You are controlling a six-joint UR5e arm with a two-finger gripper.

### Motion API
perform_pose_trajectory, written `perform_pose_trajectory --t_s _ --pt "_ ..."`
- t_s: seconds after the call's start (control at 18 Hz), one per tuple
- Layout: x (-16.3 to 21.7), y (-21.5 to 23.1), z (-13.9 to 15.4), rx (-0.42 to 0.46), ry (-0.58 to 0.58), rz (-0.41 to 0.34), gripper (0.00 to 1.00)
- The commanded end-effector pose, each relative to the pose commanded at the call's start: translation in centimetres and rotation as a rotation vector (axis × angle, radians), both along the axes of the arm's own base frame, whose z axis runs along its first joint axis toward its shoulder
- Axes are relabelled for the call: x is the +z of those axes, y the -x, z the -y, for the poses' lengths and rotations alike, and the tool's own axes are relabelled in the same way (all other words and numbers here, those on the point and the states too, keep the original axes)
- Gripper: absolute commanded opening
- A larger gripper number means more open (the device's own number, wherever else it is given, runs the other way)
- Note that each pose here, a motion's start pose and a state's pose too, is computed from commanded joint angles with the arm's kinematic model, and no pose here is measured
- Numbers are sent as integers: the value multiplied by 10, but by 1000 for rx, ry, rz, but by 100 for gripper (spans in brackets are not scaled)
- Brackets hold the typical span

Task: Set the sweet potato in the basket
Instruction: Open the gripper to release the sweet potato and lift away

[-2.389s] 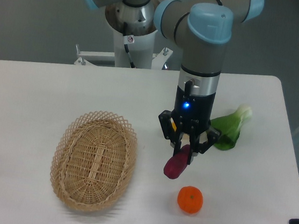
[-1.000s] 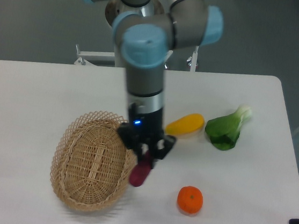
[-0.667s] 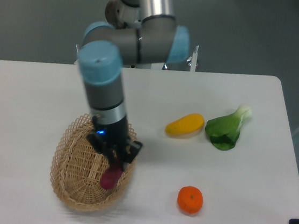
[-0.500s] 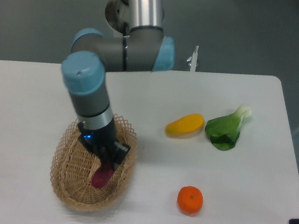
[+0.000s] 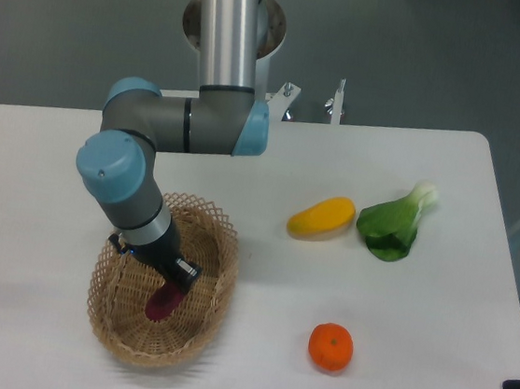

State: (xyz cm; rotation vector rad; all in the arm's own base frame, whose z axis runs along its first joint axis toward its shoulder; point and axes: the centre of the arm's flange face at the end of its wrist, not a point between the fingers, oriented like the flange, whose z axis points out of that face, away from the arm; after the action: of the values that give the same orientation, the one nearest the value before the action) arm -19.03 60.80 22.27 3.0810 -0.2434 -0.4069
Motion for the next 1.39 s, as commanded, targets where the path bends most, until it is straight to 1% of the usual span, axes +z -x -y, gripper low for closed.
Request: perform_pose_trajectory --t_s 0.11,0.17,0.22,0.28,0.33,0.44,0.56,0.78,0.83,1.0,1.11,1.17,1.28,1.39 --pt "2 1 -1 -1 -4 -2 27" --pt "1 1 -1 0 -2 -3 36" --pt "1 1 -1 0 -2 -3 54" --pt "6 1 -2 -1 -10 -7 79" --pt "11 2 -3 0 -20 -11 100" --pt "26 3 -6 6 -45 -22 100" --pt "50 5 -9 12 -82 -40 100" --pt "85 17 -20 23 -148 -78 100" --pt "94 25 -22 30 -162 -90 100" --pt "128 66 -19 73 -207 -124 100" --pt "152 107 2 127 -208 -135 100" --pt "162 118 10 114 -187 -130 100" --pt "183 144 35 34 -118 -118 100" --pt "200 170 63 -36 -98 -107 100"
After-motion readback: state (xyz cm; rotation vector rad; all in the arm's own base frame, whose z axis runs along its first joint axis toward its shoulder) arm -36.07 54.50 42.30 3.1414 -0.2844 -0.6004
